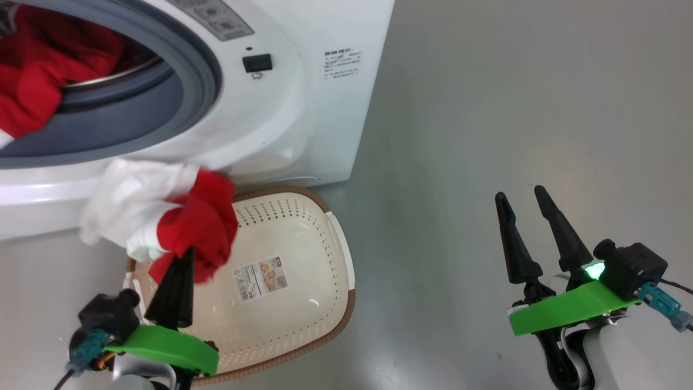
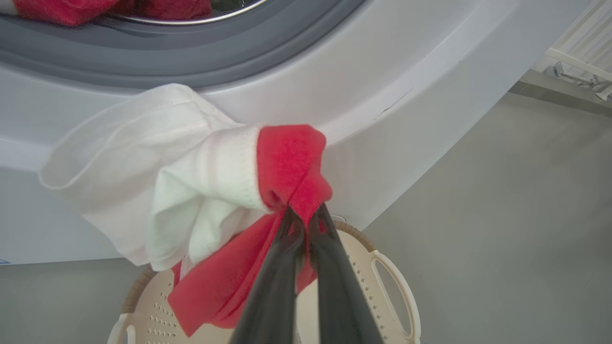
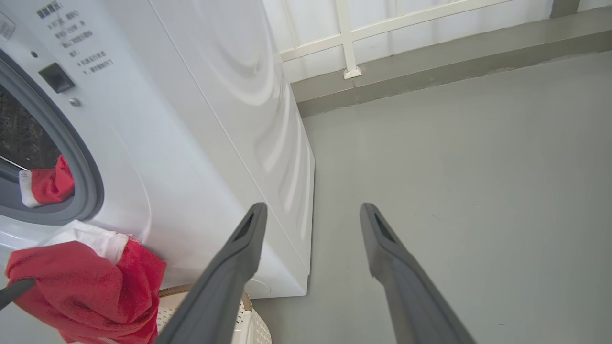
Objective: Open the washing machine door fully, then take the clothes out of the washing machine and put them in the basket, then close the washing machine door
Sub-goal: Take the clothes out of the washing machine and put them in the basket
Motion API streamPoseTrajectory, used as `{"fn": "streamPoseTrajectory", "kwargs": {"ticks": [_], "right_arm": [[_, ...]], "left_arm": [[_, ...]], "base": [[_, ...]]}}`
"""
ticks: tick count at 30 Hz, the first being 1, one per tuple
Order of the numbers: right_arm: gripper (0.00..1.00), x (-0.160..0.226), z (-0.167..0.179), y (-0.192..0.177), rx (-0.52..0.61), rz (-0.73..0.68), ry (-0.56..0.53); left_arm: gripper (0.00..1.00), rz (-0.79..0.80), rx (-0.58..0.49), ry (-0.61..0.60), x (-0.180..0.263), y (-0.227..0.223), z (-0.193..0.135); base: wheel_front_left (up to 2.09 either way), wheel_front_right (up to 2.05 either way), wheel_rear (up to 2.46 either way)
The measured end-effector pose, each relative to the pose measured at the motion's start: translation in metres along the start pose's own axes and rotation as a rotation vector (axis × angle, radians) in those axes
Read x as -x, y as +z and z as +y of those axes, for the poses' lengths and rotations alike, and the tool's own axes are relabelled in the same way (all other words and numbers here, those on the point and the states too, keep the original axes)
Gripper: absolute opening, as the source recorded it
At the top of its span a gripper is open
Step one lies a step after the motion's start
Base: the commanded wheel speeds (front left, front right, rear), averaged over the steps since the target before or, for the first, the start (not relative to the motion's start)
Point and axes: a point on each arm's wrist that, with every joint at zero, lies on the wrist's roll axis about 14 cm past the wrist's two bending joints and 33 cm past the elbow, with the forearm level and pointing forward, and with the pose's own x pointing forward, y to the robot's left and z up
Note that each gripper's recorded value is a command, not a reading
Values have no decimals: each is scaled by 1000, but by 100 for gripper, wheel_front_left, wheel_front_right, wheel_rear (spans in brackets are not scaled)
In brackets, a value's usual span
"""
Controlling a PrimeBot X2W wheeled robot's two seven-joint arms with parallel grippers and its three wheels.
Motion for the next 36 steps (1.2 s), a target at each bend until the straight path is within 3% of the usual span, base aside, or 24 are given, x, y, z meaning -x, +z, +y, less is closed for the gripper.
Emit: {"fn": "streamPoseTrajectory", "kwargs": {"ticks": [11, 30, 32, 36], "right_arm": [[100, -10, -11, -14, -3, 30, -24], [100, -22, -18, -43, -2, 97, -33], [100, -22, -19, -45, -2, 99, -33], [100, -22, -17, -44, 2, 98, -29]], "left_arm": [[0, 196, 32, 1, -8, -64, 2], [0, 440, 74, 6, -18, -137, 7], [6, 446, 66, 3, -19, -138, 9], [29, 436, 72, 4, -22, -134, 10]], "base": [[0, 0, 0], [0, 0, 0], [0, 0, 0], [0, 0, 0]]}}
